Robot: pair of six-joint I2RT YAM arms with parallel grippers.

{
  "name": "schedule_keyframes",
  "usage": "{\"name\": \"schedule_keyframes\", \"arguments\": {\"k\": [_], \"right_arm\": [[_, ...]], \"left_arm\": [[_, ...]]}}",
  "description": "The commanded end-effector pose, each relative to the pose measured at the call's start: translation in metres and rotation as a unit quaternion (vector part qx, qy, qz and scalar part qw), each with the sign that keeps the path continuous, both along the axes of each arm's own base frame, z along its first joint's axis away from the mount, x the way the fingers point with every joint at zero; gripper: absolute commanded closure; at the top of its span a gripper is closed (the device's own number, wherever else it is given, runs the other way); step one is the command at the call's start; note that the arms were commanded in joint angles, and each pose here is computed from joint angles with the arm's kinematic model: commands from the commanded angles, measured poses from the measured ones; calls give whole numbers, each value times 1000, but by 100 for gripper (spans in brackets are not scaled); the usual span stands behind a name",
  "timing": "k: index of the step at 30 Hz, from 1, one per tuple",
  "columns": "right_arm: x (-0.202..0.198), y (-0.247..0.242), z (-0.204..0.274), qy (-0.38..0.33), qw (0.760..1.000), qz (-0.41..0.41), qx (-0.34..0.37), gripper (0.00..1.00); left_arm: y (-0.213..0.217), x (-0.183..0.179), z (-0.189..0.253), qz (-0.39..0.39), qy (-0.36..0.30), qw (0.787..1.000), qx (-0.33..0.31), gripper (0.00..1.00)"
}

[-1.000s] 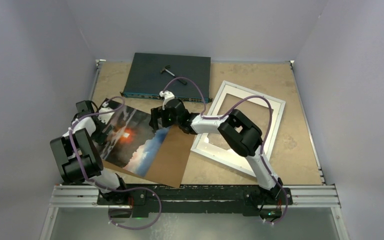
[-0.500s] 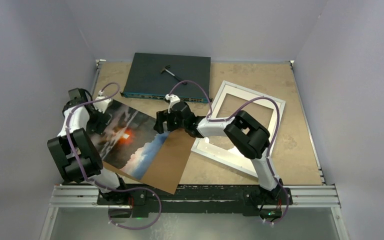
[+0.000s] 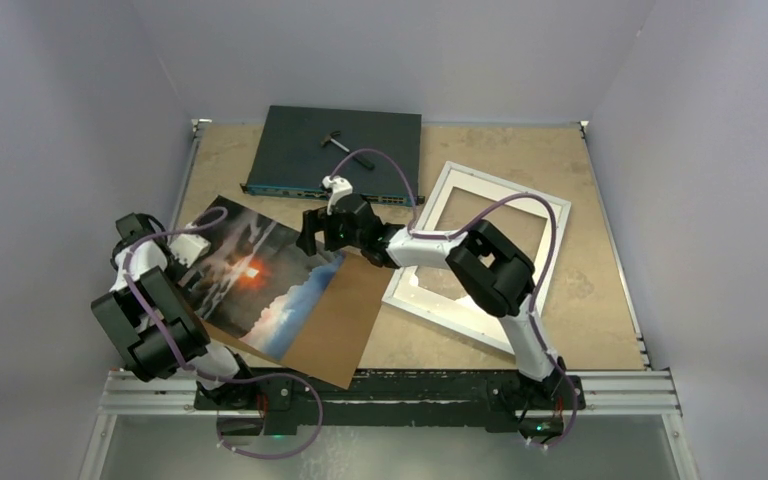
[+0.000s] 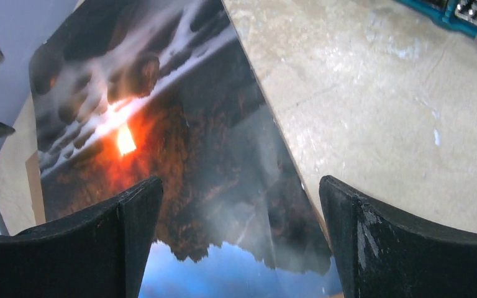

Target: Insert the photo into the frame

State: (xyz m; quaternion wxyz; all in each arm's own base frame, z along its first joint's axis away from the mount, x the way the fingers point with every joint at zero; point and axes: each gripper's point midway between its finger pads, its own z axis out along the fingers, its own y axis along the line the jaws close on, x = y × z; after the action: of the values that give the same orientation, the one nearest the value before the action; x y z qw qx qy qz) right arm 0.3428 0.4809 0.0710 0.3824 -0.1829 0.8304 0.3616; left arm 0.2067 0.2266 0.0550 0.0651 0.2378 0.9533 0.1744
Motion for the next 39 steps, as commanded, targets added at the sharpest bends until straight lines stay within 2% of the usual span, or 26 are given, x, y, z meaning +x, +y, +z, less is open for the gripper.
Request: {"name": "schedule_keyframes", "arguments": {"k": [1, 9, 15, 23, 39], "right_arm": [[20, 15, 13, -41, 999, -7, 10, 1], [24, 28, -9, -36, 999, 10, 4, 1], [15, 35, -13, -21, 999, 31, 18, 2], [0, 34, 6, -10, 998, 47, 47, 2], [-38, 26, 43, 33, 990, 90, 105, 4]], "left_arm": [[22, 13, 13, -18, -30, 997, 74, 12], [25, 9, -18, -21, -23, 995, 92, 13], [0, 23, -30, -19, -46, 997, 59, 14], [-48, 52, -41, -33, -70, 997, 25, 14], [-58, 39, -60, -35, -47, 998, 11, 15]]}}
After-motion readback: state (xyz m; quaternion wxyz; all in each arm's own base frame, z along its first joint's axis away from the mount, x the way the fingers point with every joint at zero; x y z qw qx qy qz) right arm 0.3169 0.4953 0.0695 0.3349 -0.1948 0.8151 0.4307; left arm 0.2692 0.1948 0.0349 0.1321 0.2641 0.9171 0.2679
